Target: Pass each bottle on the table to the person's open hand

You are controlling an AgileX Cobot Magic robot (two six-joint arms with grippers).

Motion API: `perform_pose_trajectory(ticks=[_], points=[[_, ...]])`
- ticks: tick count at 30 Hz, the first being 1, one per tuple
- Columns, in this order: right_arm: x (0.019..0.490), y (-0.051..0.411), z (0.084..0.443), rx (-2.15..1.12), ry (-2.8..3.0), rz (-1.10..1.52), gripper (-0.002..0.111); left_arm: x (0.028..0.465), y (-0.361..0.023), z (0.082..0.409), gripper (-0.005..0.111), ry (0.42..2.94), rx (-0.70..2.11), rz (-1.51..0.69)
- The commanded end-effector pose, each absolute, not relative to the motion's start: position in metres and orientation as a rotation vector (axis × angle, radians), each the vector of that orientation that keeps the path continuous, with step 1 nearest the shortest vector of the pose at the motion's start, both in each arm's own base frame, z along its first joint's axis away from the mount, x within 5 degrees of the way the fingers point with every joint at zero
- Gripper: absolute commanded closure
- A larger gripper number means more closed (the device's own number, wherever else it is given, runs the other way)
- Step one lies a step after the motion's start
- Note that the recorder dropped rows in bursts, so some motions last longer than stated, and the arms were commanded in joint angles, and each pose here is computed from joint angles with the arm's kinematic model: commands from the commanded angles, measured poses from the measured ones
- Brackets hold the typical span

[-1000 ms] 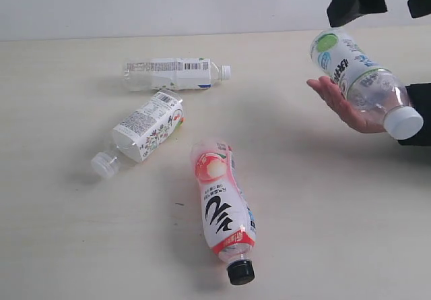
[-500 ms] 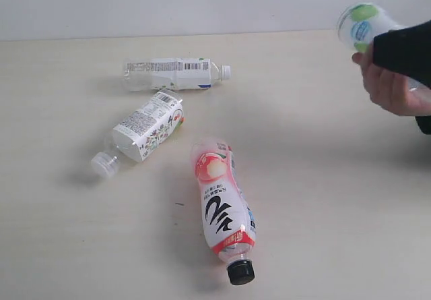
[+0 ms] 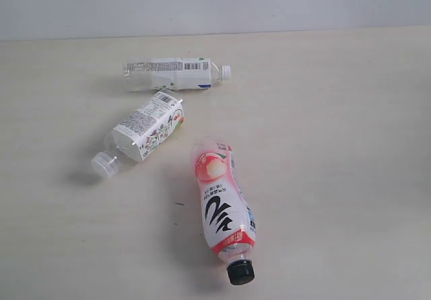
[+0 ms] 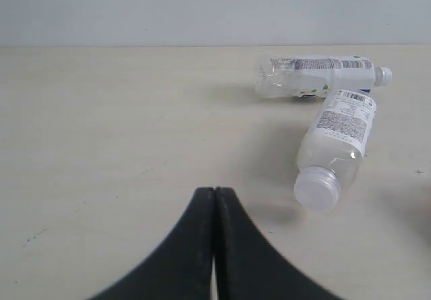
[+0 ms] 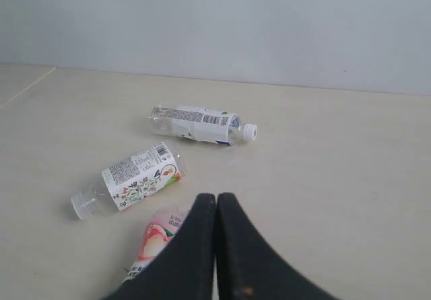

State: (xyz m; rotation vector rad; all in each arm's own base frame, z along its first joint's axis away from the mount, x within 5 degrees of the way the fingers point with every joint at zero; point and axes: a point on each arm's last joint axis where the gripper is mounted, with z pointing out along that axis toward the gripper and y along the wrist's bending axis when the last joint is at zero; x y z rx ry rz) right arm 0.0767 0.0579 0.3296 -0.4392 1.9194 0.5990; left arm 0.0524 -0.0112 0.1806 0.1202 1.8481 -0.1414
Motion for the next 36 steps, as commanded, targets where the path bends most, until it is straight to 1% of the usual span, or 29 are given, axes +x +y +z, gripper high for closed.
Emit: perform_pose_trajectory(ticks=[1, 8, 12, 18, 36], points=[[0.078, 0.054, 0.325, -0.381, 1.837, 0.586, 0.108, 0.052, -0.012, 0.181, 0.107, 1.837, 0.114, -0.157], [0.062, 0.038, 0.301, -0.264, 1.629, 0.562, 0.108, 0.052, -0.012, 0.181, 0.107, 1.837, 0.114, -0.157], [0.048, 0.03, 0.295, -0.233, 1.523, 0.563, 0.108, 0.052, -0.012, 0.181, 0.107, 1.837, 0.114, -0.157], [0.035, 0.025, 0.297, -0.216, 1.447, 0.586, 0.108, 0.052, -0.012, 0.181, 0.107, 1.837, 0.114, -0.157], [0.035, 0.026, 0.294, -0.225, 1.476, 0.605, 0.108, 0.052, -0.012, 0.181, 0.107, 1.837, 0.114, -0.157]])
